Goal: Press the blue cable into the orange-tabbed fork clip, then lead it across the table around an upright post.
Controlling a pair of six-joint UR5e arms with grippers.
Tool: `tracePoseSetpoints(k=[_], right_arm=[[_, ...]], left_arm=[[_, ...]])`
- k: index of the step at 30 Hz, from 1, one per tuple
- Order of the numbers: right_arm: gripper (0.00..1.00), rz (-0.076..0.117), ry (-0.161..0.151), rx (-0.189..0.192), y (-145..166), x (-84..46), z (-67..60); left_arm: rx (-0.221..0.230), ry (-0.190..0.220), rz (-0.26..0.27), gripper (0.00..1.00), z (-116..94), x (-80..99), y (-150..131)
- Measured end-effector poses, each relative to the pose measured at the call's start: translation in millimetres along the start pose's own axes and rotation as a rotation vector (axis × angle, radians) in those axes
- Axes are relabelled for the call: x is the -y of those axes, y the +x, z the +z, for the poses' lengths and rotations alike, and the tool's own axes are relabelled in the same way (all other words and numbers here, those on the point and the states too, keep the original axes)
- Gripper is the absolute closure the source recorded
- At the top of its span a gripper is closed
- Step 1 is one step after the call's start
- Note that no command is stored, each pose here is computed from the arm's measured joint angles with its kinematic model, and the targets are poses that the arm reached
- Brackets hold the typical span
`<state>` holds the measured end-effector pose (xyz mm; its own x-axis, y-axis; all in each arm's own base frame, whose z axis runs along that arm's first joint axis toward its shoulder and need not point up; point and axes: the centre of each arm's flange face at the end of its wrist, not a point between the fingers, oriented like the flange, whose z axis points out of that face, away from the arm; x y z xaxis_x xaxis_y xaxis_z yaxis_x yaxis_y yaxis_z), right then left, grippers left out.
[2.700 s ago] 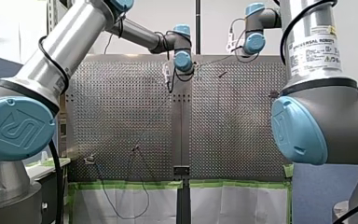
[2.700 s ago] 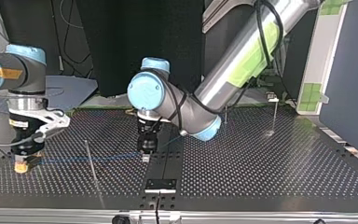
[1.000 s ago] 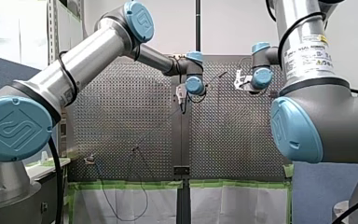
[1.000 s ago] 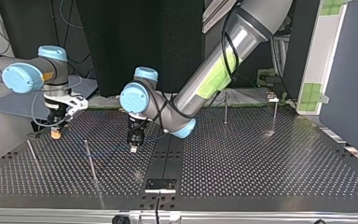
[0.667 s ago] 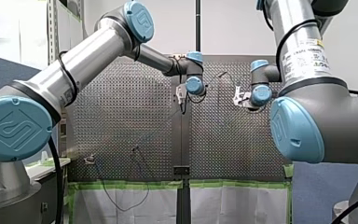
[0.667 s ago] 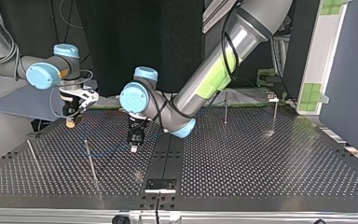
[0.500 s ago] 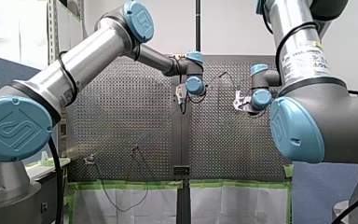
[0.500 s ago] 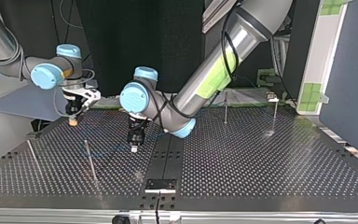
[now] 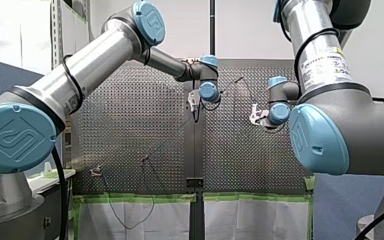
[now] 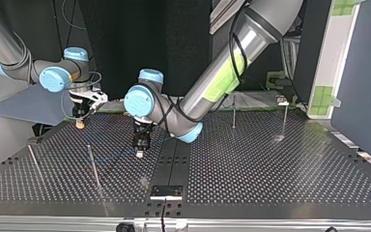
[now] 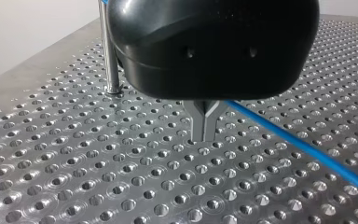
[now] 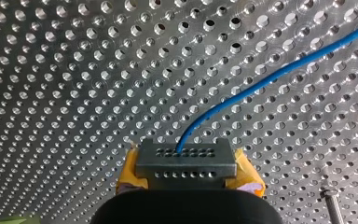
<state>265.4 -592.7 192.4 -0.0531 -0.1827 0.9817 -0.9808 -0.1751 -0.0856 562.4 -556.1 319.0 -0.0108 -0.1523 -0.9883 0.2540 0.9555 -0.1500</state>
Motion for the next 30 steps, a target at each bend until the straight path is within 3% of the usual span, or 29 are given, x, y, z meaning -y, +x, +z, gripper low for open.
tracePoseSetpoints(k=[12,14,15,16,17,22,27,29,30], right_arm=[[1.00,-0.002,-0.005,0.021,-20,-3.9,6.1],[1.00,-0.002,-0.004,0.022,-21,-3.9,6.5],[1.00,-0.002,-0.005,0.023,-21,-4.0,6.6],[1.00,-0.002,-0.005,0.023,-22,-4.2,6.7],[1.00,-0.002,-0.005,0.023,-22,-4.3,6.8],[1.00,-0.005,-0.008,0.023,-22,-5.2,7.1],[1.00,-0.011,-0.012,0.020,-23,-6.2,7.9],[1.00,-0.013,-0.015,0.016,-23,-7.0,8.7],[1.00,-0.014,-0.016,0.013,-23,-7.3,9.2]], left_arm=[[-0.003,0.001,0.006,1.00,-1,0.5,1],[-0.003,0.003,0.011,0.59,-1,0.9,1],[-0.004,0.002,0.015,0.59,-1,0.9,0],[-0.005,-0.001,0.022,0.43,-1,0.7,1],[-0.007,-0.007,0.032,0.37,-2,0.3,1],[-0.018,-0.044,0.063,0.45,-5,-1.4,2],[-0.017,-0.047,0.064,0.42,-6,0.1,2],[-0.019,-0.030,0.061,0.10,-6,1.7,2],[-0.020,-0.022,0.060,0.10,-6,2.4,2]])
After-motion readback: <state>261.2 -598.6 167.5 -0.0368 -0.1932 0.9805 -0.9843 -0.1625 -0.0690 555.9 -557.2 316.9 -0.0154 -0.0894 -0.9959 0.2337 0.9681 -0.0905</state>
